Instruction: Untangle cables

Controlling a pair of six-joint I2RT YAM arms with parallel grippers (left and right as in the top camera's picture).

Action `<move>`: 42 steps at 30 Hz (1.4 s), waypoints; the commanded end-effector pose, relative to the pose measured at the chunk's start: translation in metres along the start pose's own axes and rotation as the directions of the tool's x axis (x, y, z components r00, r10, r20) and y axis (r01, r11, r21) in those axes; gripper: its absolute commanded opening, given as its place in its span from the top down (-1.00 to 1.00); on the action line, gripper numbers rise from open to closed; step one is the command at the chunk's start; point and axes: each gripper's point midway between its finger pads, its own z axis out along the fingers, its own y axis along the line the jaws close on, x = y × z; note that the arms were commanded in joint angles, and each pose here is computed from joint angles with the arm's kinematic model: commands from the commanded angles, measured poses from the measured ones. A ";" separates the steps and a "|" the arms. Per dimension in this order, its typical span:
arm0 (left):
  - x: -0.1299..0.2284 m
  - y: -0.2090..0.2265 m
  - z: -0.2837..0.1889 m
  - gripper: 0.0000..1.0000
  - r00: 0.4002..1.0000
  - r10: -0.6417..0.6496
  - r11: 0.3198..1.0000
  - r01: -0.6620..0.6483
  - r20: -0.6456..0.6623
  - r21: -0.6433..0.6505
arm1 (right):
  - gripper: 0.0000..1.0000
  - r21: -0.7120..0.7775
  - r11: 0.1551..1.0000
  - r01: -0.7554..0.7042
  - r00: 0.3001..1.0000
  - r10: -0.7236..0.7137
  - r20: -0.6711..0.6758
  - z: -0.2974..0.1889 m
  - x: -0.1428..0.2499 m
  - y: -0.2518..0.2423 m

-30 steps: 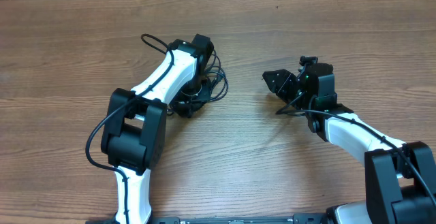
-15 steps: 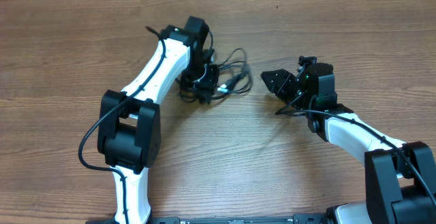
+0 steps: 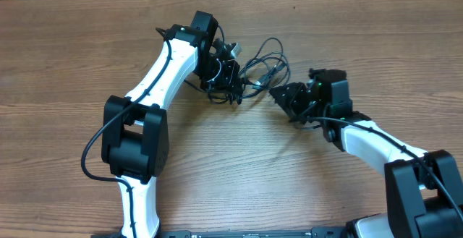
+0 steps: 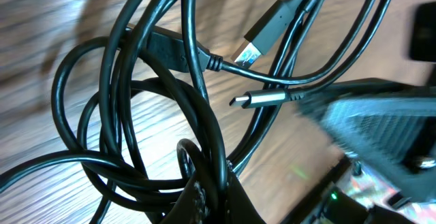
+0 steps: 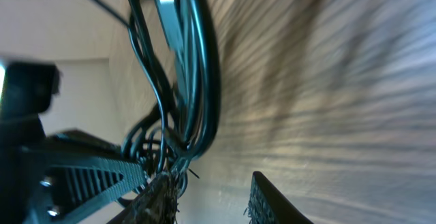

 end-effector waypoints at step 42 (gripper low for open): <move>-0.009 0.044 -0.027 0.91 0.950 0.312 0.926 -0.307 -0.013 -0.219 | 0.92 -0.262 0.960 -0.098 0.993 0.076 -0.092 -0.031 -0.014 0.063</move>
